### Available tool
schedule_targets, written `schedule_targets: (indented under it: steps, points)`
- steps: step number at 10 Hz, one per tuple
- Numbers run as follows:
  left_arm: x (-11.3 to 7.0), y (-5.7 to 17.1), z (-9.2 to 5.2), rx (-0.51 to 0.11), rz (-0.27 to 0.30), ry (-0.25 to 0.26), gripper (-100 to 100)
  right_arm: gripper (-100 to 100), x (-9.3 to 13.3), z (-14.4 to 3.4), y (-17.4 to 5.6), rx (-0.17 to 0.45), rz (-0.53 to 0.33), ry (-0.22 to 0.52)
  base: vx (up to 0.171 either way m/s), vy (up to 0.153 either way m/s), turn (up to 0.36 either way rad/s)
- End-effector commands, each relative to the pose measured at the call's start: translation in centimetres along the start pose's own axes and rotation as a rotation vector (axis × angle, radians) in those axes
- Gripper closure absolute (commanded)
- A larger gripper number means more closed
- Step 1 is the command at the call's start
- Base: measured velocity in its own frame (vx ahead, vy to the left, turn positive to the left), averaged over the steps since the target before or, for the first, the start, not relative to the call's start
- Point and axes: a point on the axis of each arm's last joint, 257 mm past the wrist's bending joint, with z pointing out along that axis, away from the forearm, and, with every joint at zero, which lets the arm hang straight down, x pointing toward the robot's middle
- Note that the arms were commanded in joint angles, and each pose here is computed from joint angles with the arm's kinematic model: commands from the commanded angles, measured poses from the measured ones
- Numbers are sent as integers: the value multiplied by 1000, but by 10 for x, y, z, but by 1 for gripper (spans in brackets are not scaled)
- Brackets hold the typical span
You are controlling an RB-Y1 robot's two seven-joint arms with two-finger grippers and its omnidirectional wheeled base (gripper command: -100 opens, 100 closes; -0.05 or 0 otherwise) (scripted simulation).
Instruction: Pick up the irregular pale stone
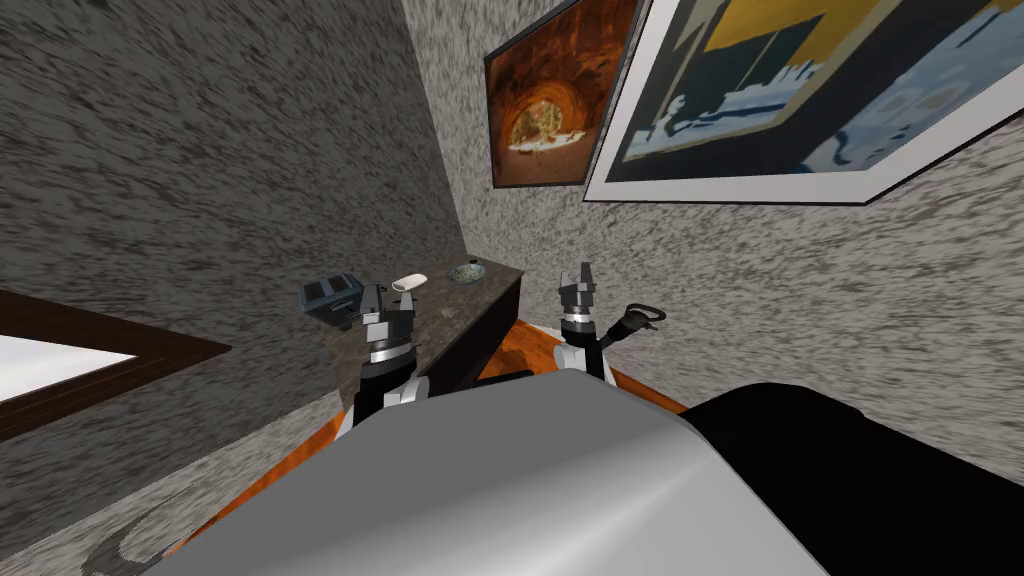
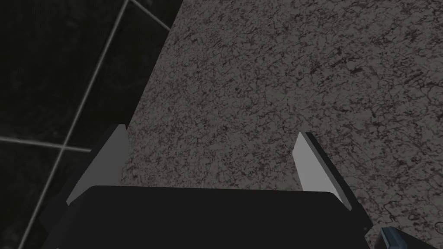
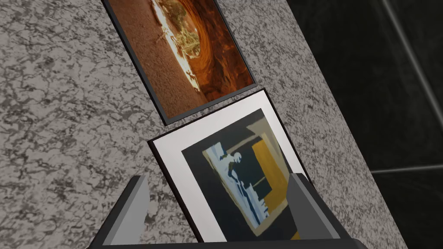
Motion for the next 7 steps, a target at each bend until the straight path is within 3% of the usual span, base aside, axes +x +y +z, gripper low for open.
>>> schedule_targets:
  steps: [1,7]
  points:
    - [-5,9,-1,-36,32,26,-100,0,0,0,0,0,0,0,-2,-3,-107]
    - [-41,42,-5,-191,136,30,-100,0,0,0,0,0,0,0,-10,-2,-114]
